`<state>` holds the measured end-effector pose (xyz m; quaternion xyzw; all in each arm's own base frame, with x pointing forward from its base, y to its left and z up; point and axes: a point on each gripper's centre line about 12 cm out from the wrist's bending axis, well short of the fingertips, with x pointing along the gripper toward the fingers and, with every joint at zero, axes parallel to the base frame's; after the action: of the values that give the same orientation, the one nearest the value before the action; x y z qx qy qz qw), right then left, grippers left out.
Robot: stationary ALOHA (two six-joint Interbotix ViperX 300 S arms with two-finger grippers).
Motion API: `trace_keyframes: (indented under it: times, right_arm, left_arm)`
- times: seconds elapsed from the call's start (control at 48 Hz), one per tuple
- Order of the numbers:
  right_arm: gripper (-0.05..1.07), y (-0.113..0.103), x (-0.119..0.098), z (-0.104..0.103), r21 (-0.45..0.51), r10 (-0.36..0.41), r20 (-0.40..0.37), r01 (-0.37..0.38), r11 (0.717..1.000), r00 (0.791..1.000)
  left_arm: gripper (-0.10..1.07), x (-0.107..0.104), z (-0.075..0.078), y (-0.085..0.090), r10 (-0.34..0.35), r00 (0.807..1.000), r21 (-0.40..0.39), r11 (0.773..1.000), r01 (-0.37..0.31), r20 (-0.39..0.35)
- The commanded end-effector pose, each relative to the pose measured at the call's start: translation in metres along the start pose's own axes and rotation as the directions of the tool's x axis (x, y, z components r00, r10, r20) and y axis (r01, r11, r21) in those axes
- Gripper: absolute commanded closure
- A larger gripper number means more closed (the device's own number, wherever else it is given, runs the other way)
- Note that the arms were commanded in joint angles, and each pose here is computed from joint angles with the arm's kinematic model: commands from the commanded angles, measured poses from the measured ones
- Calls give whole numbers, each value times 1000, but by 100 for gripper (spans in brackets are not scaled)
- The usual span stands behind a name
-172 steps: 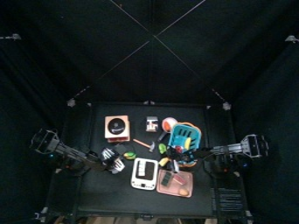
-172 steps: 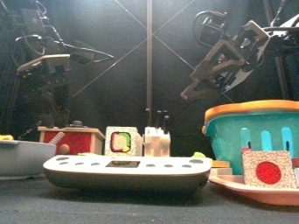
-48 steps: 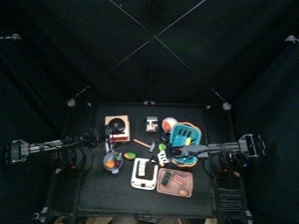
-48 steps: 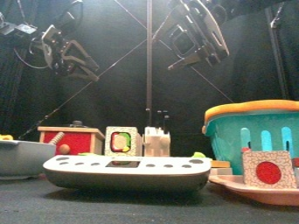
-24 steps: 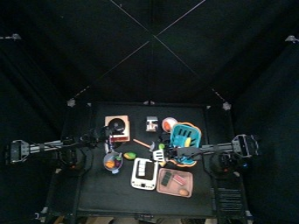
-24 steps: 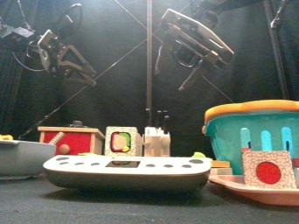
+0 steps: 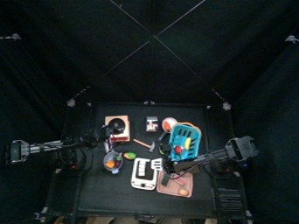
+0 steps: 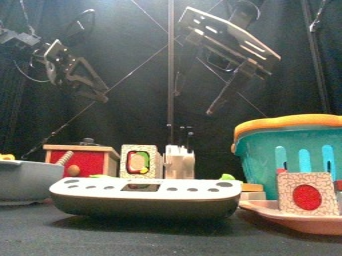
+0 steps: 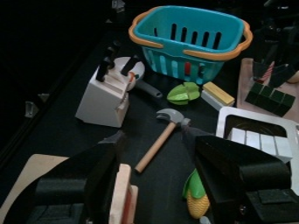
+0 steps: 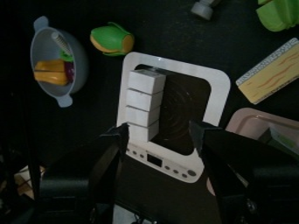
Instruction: Grab egg sushi
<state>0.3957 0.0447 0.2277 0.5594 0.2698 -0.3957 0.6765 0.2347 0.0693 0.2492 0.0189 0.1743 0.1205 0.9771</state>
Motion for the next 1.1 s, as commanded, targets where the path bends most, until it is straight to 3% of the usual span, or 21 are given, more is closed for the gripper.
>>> trace_keyframes:
  times: [0.0,0.167,0.333,0.542,0.646,0.708,0.896,1.0,1.083]
  right_arm:
    - [12,11,-10,-4,22,36,-2,-36,999,999]
    - [12,12,-12,-12,49,-15,-16,16,999,1000]
    - [12,9,-14,-8,30,-64,19,63,998,998]
    - [12,10,-19,-7,-141,28,-38,-33,990,999]
    - [12,8,-18,11,-237,42,-33,-48,970,999]
    - [12,7,-20,23,-311,46,-23,-51,949,999]
    - [12,5,-24,51,-543,51,-8,-47,839,999]
    - [12,5,-22,61,-649,37,-16,-38,760,999]
    - [12,1,-19,63,-736,11,-30,-30,676,999]
  left_arm:
    - [7,0,5,0,-3,1000,2,1000,3,13]
    - [7,0,3,0,-2,1000,2,1000,2,9]
    - [7,0,3,0,-1,1000,2,1000,1,6]
    - [7,0,3,0,1,1000,5,1000,-1,8]
    - [7,0,3,1,2,1000,6,1000,-2,9]
    - [7,0,3,1,2,1000,6,1000,-2,7]
    - [7,0,2,1,7,1000,4,1000,-7,2]
    - [7,0,0,3,21,1000,3,1000,-21,-7]
    - [7,0,-1,4,31,999,3,1000,-31,-15]
